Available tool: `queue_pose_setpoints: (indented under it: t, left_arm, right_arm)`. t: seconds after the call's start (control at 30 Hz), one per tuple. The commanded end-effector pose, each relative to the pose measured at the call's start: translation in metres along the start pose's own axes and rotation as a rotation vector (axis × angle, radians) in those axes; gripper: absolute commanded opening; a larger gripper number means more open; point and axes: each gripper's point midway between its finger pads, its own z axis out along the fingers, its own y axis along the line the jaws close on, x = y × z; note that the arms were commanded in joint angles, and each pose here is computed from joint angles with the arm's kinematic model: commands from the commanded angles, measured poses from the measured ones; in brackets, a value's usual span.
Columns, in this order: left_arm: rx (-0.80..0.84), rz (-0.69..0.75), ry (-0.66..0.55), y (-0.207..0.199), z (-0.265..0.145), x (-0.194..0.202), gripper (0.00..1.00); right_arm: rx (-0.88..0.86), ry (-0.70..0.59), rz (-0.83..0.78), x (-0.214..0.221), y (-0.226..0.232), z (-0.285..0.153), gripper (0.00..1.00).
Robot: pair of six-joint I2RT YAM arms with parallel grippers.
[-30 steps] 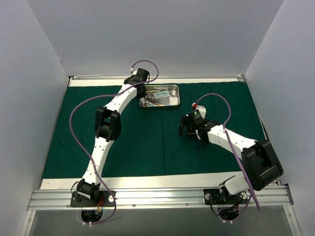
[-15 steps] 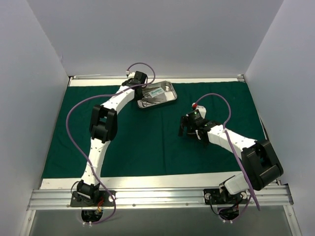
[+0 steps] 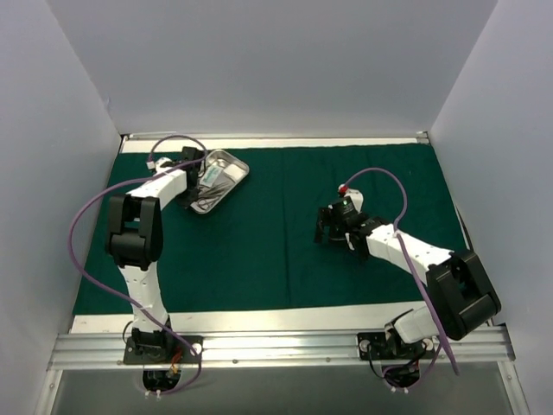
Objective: Open and lay out the surgical kit
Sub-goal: Move the container from the surgical kit.
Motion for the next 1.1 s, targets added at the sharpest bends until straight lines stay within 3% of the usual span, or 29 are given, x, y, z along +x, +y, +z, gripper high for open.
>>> queue_pose_setpoints:
  t: [0.0,0.2,0.47,1.07]
  left_arm:
    - [-0.12,-0.121,0.002,0.053,-0.012,0.006,0.1]
    - [-0.172,-0.285,-0.013,0.096,-0.035,0.02,0.16]
    - [-0.25,-0.478,-0.074,0.142,-0.042,0.03,0.17]
    - [-0.264,-0.618,-0.039,0.122,-0.027,0.029,0.19]
  right_arm:
    - [-0.028,-0.021,-0.013,0.0,0.004,-0.007,0.92]
    - [-0.047,-0.034,-0.014,-0.001,0.005,-0.01,0.92]
    - [-0.062,-0.042,-0.022,0.005,0.002,-0.015,0.92]
    - [-0.062,-0.054,-0.024,0.01,-0.004,-0.02,0.92]
